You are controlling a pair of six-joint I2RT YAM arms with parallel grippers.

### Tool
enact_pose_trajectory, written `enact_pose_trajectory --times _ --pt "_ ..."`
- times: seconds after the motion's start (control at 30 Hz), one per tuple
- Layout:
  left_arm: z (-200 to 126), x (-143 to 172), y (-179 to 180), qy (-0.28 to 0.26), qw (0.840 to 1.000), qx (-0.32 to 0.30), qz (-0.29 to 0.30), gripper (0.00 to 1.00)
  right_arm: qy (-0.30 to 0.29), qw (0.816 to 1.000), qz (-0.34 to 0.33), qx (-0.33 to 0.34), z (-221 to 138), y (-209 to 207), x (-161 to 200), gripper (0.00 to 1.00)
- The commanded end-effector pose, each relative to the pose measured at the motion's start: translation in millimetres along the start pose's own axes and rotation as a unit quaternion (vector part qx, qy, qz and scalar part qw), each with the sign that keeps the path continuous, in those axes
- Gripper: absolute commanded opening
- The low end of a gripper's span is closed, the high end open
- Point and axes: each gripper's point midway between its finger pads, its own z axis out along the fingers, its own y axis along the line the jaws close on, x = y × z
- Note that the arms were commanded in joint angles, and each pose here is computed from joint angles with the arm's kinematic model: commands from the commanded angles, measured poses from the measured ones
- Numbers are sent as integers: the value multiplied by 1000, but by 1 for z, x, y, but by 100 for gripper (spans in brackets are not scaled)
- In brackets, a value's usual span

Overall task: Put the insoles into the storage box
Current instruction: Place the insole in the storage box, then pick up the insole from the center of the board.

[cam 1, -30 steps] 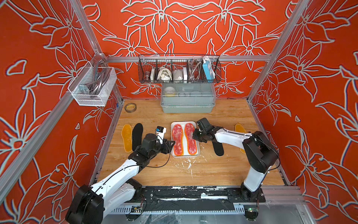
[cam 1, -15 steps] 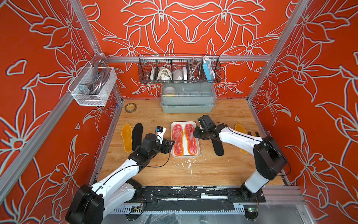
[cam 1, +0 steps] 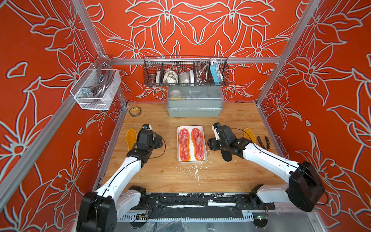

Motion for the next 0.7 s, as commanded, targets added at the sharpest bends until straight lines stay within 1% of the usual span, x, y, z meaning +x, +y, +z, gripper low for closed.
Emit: enact_pose_trajectory --times 0.0,0.13,0.27,0.33,0.5,0.67 --pt "9 -3 39 27 995 -77 -49 62 -34 999 -26 -11 -1 0 -2 65" --pt "23 -13 67 37 990 -114 -76 63 -52 998 -31 -14 0 -2 1 65" --pt "42 -12 89 78 984 -122 -109 63 -70 997 -29 -19 -5 -3 1 65" --pt "50 -11 94 96 981 -122 -118 64 -74 997 -30 -21 -6 -3 3 66" --pt "64 -11 105 130 975 -151 -98 65 -77 996 -29 -19 -8 -4 3 66" --pt "84 7 99 174 970 -130 -109 67 -82 996 -29 -17 -12 -5 2 65"
